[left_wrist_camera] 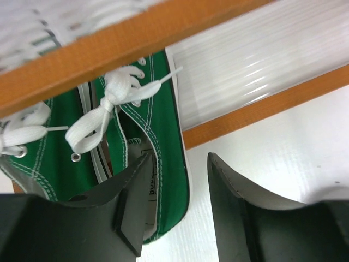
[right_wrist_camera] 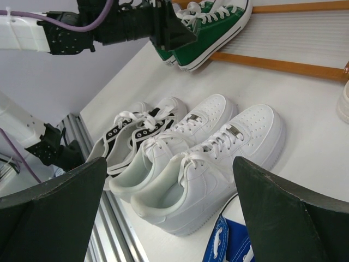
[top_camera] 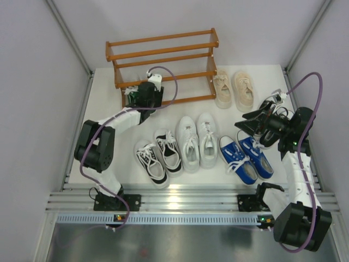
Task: Place and organize the shoes onto the shoe shelf
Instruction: Adjust the shoe at the shoe shelf.
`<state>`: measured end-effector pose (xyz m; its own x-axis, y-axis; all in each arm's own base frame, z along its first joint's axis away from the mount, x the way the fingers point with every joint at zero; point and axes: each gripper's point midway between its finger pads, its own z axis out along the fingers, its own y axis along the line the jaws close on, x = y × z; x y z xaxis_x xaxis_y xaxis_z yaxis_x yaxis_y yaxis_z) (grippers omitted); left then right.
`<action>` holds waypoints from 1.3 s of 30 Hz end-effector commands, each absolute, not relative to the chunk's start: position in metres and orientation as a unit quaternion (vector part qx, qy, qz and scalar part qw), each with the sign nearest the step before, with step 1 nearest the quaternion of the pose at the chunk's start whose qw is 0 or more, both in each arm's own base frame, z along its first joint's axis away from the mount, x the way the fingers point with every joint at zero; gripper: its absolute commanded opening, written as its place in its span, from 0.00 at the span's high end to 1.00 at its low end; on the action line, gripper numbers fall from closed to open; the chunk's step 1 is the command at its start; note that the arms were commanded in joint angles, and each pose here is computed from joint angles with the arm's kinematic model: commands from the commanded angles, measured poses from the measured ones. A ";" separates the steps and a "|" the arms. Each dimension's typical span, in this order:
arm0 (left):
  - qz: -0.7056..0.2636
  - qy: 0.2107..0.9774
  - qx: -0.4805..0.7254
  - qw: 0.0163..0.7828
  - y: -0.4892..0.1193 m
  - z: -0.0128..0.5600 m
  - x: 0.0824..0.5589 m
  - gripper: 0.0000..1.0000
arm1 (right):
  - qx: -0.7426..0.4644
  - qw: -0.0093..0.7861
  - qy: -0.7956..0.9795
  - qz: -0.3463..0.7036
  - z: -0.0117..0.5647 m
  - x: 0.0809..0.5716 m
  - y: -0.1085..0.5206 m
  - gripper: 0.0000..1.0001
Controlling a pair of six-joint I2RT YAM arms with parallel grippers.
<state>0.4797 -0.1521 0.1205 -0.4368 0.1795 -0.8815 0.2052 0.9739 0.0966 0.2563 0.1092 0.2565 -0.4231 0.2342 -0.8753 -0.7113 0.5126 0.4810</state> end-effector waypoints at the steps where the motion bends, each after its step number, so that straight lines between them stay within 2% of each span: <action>1: -0.058 0.814 0.093 0.570 -0.159 0.183 0.475 0.49 | -0.198 0.543 0.687 0.441 0.277 0.261 0.104 0.01; 5: -0.074 0.813 0.084 0.572 -0.156 0.198 0.459 0.44 | -0.197 0.541 0.688 0.441 0.277 0.261 0.104 0.01; 9: -0.110 0.815 0.004 0.569 -0.137 0.215 0.440 0.40 | -0.199 0.544 0.686 0.439 0.279 0.260 0.104 0.01; 15: -0.223 0.803 -0.166 0.527 -0.076 0.196 0.418 0.37 | -0.200 0.543 0.686 0.441 0.279 0.259 0.104 0.01; 19: -0.229 0.798 -0.208 0.517 -0.042 0.177 0.418 0.39 | -0.203 0.543 0.685 0.442 0.280 0.258 0.105 0.01; 24: -0.231 0.799 -0.223 0.508 -0.022 0.155 0.429 0.45 | -0.202 0.542 0.685 0.443 0.280 0.258 0.105 0.01; 27: -0.225 0.790 -0.219 0.526 -0.013 0.152 0.439 0.48 | -0.203 0.542 0.684 0.443 0.280 0.257 0.105 0.01; 39: -0.227 0.793 -0.191 0.532 -0.012 0.136 0.472 0.50 | -0.200 0.542 0.686 0.443 0.279 0.259 0.104 0.01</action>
<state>0.4502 -0.0137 0.1055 -0.4393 -0.5707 -0.6937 -0.1538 0.8086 -0.5679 0.2560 0.1083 0.2560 -0.4254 0.2348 -0.8740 -0.7094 0.5132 0.4831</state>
